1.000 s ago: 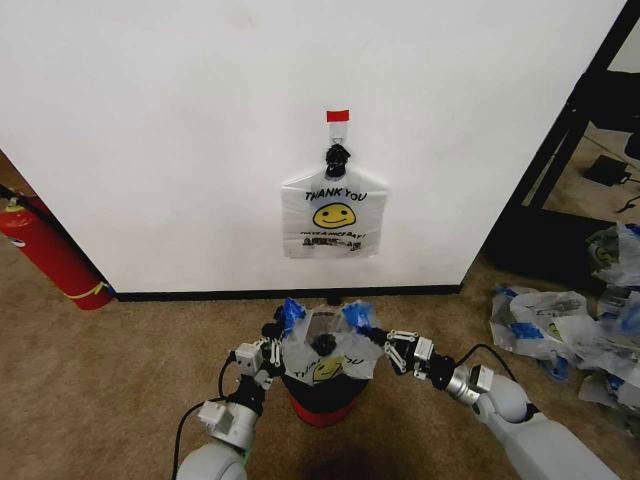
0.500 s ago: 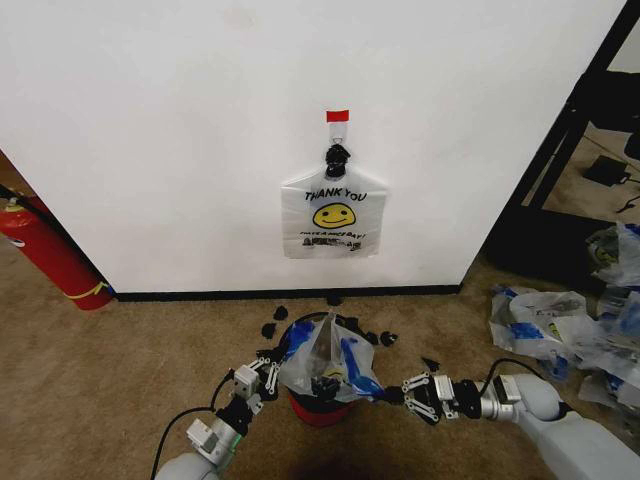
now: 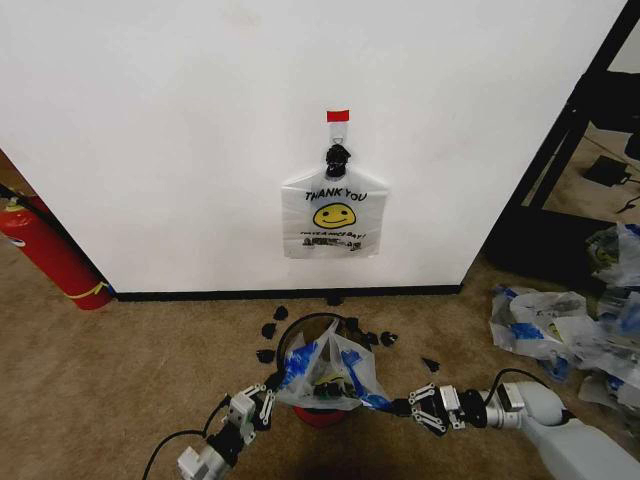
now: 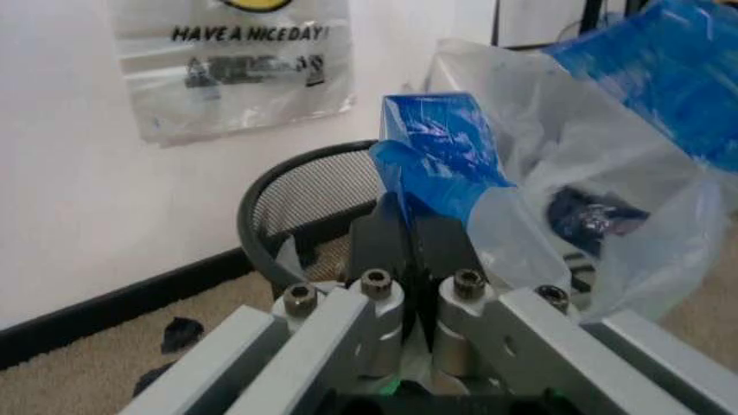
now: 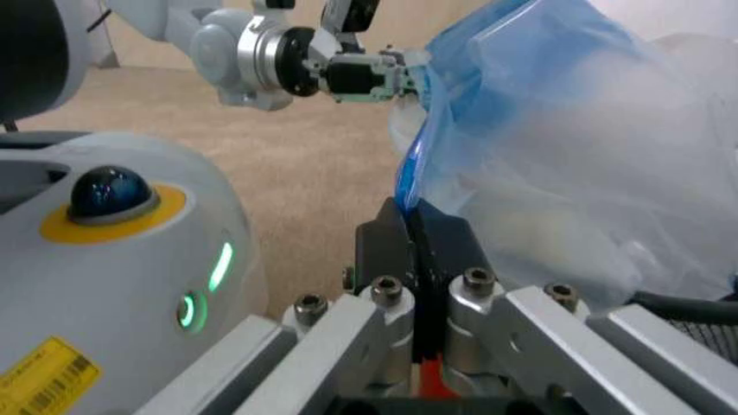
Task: Pick up the garbage bag from the wall and place it over the trash bin.
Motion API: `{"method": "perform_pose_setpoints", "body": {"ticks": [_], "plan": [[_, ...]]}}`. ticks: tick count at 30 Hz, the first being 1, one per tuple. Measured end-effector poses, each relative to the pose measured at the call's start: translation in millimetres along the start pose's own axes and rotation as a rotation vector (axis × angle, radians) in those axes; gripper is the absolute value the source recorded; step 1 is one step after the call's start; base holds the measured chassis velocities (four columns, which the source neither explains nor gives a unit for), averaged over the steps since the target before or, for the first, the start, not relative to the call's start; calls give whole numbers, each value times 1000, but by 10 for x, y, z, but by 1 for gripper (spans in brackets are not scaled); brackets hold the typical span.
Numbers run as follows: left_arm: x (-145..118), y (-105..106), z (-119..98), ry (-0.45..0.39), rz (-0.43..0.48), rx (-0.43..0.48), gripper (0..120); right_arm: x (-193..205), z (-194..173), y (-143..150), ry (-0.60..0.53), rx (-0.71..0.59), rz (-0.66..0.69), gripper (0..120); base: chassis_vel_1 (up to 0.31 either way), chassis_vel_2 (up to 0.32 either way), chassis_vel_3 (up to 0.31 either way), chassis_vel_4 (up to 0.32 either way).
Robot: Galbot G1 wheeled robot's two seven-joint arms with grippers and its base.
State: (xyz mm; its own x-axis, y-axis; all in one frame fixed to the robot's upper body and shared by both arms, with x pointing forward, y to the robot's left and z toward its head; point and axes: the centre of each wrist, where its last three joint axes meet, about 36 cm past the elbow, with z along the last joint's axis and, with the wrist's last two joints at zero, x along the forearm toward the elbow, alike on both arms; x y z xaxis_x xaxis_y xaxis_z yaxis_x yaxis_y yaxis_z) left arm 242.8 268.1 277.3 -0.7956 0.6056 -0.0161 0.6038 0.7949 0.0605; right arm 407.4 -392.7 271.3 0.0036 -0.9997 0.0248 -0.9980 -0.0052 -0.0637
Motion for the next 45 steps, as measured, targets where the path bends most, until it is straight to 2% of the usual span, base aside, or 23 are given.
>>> {"method": "perform_pose_setpoints", "body": {"ticks": [4, 10, 14, 18, 26, 30, 37, 40, 41, 45], "plan": [[43, 7, 33, 11, -6, -36, 0, -1, 76, 39, -4, -8, -8, 0, 0, 0, 0, 0], [73, 35, 82, 32, -75, -82, 0, 115, 220, 124, 11, -30, 19, 0, 0, 0, 0, 0], [-52, 44, -67, -14, -112, -74, 0, 178, 210, 182, -31, -48, 75, 0, 0, 0, 0, 0], [-81, 42, -115, -29, -114, -70, 0, 216, 189, 192, -34, -50, 83, 0, 0, 0, 0, 0], [64, -21, 164, 53, -149, -77, 0, 243, 446, 365, -38, -45, 126, 0, 0, 0, 0, 0], [69, -48, 205, 63, -163, -79, 0, 227, 559, 443, -39, -45, 143, 0, 0, 0, 0, 0], [-48, -57, 316, 75, -198, -79, 0, 214, 922, 632, -62, -31, 357, 0, 0, 0, 0, 0], [-66, -62, 339, 77, -202, -76, 0, 210, 991, 675, -76, -43, 402, 0, 0, 0, 0, 0], [-90, -67, 354, 76, -206, -72, 0, 186, 1074, 741, -107, -71, 479, 0, 0, 0, 0, 0], [-127, -73, 342, 68, -211, -67, 0, 92, 1174, 852, -178, -139, 602, 0, 0, 0, 0, 0]]}}
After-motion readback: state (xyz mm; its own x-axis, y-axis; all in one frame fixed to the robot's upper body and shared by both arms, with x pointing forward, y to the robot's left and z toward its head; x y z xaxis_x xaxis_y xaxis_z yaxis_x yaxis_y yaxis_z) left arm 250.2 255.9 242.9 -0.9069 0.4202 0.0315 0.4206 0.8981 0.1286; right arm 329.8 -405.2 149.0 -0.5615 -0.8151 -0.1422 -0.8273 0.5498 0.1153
